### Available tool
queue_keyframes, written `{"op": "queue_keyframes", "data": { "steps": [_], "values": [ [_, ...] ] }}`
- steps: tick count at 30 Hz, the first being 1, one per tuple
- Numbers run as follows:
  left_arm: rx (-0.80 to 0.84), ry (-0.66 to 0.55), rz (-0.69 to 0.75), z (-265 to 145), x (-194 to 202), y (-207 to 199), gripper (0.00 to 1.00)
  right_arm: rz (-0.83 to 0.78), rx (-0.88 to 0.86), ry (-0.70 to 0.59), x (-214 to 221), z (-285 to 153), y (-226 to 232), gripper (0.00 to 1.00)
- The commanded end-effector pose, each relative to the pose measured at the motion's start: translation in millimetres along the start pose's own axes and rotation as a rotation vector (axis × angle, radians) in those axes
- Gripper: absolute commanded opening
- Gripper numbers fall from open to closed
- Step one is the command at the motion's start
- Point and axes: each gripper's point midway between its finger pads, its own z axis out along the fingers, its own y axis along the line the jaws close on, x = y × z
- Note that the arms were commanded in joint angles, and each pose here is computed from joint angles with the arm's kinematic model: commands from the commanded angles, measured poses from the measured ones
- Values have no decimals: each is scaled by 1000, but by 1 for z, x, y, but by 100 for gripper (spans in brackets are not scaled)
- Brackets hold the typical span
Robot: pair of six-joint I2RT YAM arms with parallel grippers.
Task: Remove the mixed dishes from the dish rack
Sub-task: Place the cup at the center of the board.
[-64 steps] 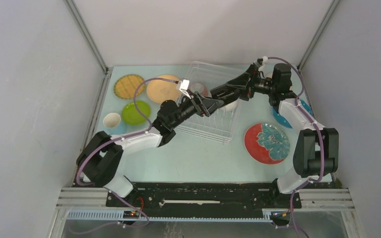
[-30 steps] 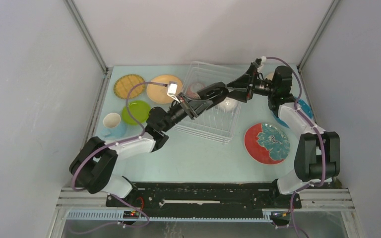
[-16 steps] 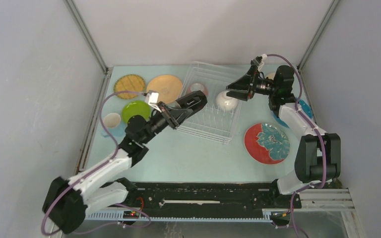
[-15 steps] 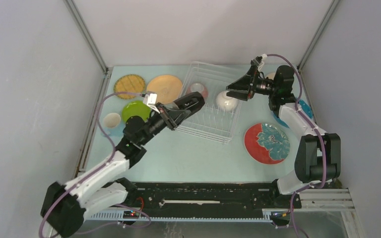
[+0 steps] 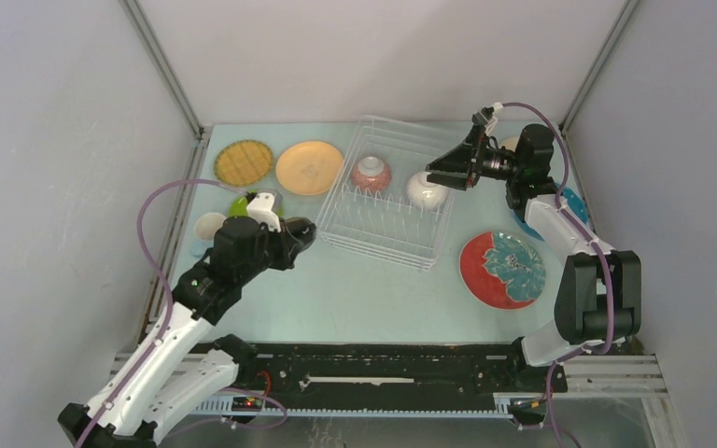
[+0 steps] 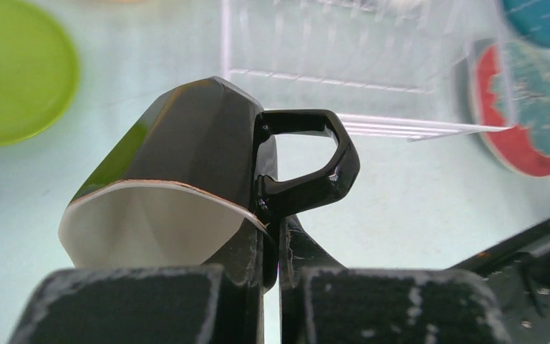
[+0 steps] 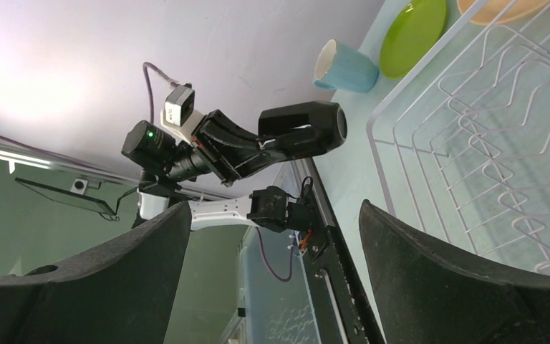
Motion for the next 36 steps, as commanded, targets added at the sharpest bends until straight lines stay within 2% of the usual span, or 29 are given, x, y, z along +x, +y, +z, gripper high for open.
{"op": "queue_keyframes", "data": {
  "steps": [1,8,16,25,36],
  "values": [
    [-196,15,110,-14,-20,36,0,-70,-9,-11,-2,-4,8,95],
    [-360,195,136,3,0,78,0,-58,0,-12,-3,-4,2,95],
    [-441,362,203,19,5,102,0,-47,5,-10,-3,-4,-3,95],
    [-464,496,166,35,23,121,0,-23,13,-3,-2,-2,-12,94],
    [-482,557,151,38,40,131,24,-15,14,2,-1,-1,-16,94]
  ]
}}
